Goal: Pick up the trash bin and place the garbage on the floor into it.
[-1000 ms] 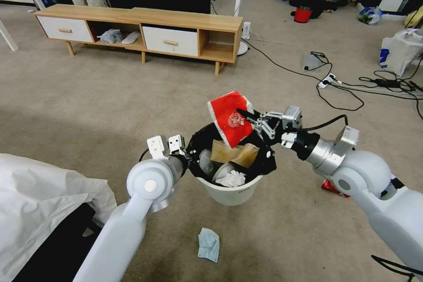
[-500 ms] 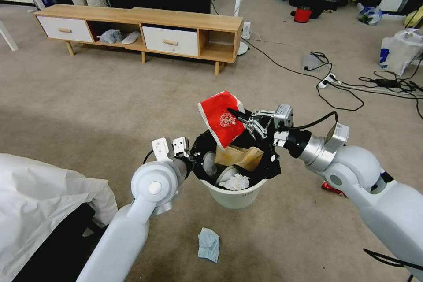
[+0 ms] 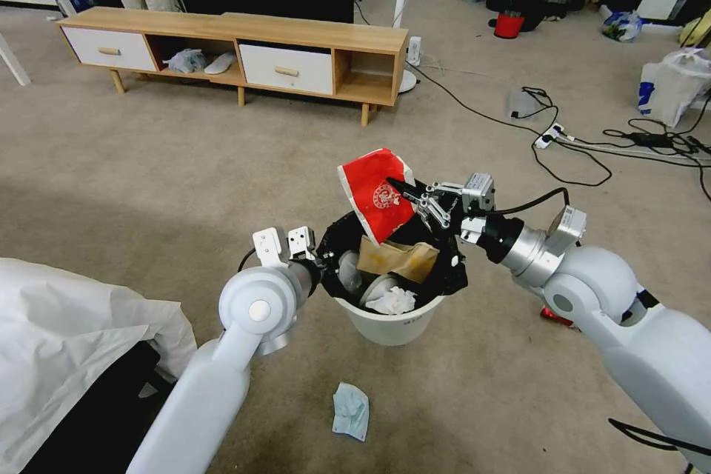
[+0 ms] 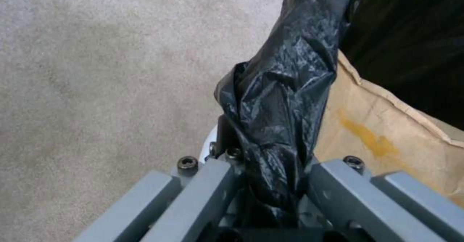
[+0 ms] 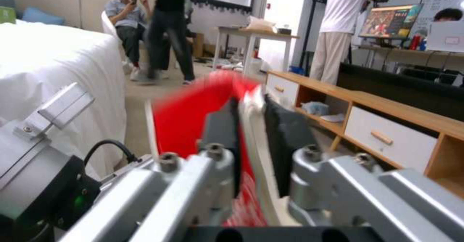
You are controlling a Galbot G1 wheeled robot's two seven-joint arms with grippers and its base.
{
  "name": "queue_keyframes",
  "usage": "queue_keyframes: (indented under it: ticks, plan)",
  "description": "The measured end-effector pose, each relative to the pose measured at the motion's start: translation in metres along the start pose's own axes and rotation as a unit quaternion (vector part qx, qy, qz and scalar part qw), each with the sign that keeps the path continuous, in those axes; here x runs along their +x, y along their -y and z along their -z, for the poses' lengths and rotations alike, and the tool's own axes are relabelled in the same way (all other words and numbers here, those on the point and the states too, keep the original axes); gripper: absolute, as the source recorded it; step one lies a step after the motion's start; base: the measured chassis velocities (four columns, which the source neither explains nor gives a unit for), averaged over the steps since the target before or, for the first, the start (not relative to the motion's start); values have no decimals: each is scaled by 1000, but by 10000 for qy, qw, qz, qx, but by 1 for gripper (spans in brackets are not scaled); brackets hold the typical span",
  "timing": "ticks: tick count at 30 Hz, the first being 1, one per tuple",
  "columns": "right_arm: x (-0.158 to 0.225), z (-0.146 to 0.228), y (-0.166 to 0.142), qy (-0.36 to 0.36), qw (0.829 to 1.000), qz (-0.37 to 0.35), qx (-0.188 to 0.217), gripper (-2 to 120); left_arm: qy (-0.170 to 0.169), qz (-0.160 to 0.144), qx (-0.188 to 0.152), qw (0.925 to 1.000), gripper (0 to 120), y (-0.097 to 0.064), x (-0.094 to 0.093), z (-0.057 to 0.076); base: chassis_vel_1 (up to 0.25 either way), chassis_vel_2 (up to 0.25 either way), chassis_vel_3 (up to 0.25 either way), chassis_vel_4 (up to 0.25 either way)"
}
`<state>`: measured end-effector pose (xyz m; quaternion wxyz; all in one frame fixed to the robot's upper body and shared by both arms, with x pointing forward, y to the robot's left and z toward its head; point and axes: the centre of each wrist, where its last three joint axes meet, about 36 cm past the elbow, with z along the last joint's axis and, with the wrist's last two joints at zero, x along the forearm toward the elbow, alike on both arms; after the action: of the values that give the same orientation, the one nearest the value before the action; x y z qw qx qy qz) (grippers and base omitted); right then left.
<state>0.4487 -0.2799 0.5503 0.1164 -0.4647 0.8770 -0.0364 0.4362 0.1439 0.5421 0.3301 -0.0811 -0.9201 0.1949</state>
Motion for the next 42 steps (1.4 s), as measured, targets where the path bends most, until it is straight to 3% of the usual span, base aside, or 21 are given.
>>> queue_keyframes:
  ticks: [4,6,14,17,23,31,42]
  plan:
    - [1,-1,1,-6,10000,-17,5,30,20,14,2,10000,2,-1,0,2,0,0,0,0]
    - [1,-1,1,-7,10000,-29,10,42,31,8,1,10000,2,0,0,3,0,0,0,0]
    - [2,-4,1,-36,10000,-41,1,66,53,13,2,10000,2,0,-2,3,0,0,0,0]
    - [4,-6,0,-52,10000,-40,-9,83,66,19,3,10000,2,0,-3,4,0,0,0,0]
    - [2,-6,0,-16,10000,-47,-16,99,74,24,7,10000,2,0,-2,4,0,0,0,0]
    - [3,-2,4,60,9999,-117,40,100,55,45,34,10000,2,-2,-3,2,0,0,0,0]
    - [29,46,20,426,9950,-824,368,100,141,148,96,9997,2,-11,0,7,0,0,0,0]
